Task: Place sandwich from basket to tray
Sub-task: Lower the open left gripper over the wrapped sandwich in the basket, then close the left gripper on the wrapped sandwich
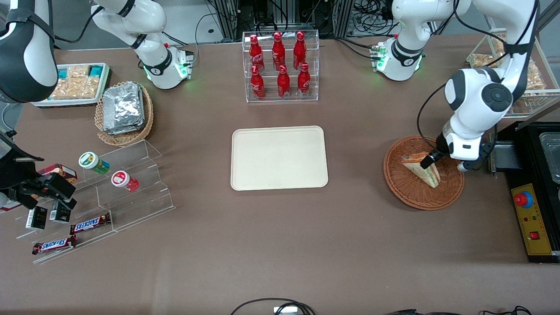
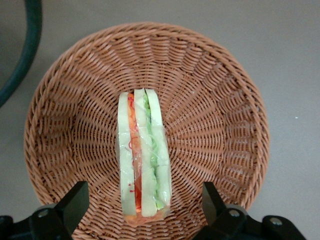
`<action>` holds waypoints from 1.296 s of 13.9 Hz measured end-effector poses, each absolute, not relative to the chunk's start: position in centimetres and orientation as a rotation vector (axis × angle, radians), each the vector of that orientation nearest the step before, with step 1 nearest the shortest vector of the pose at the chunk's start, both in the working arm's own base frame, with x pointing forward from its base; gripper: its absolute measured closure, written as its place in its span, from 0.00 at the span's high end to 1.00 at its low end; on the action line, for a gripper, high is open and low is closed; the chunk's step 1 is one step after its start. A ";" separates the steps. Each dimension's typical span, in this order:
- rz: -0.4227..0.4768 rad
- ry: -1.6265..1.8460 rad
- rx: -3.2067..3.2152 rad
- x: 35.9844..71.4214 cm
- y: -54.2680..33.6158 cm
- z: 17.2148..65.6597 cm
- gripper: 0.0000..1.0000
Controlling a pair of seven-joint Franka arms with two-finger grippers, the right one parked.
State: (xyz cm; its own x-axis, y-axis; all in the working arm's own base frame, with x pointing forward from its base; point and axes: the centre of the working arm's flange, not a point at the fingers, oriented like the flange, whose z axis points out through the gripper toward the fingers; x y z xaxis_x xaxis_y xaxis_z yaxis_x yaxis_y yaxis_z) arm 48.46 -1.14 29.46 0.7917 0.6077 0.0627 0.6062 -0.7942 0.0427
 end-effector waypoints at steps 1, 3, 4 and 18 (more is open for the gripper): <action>0.124 1.011 2.947 48.2 -1.1 28.7 1.00; 0.132 1.026 2.936 47.8 -1.1 27.3 1.00; 0.134 1.037 2.930 47.8 -1.2 26.6 1.00; 0.112 1.087 2.910 47.9 -1.2 23.1 0.40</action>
State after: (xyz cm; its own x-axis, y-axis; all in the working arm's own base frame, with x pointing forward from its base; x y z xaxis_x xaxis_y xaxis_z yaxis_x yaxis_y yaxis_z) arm 47.91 -1.21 23.09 0.7529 0.6558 0.0558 0.6534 -0.7549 0.0558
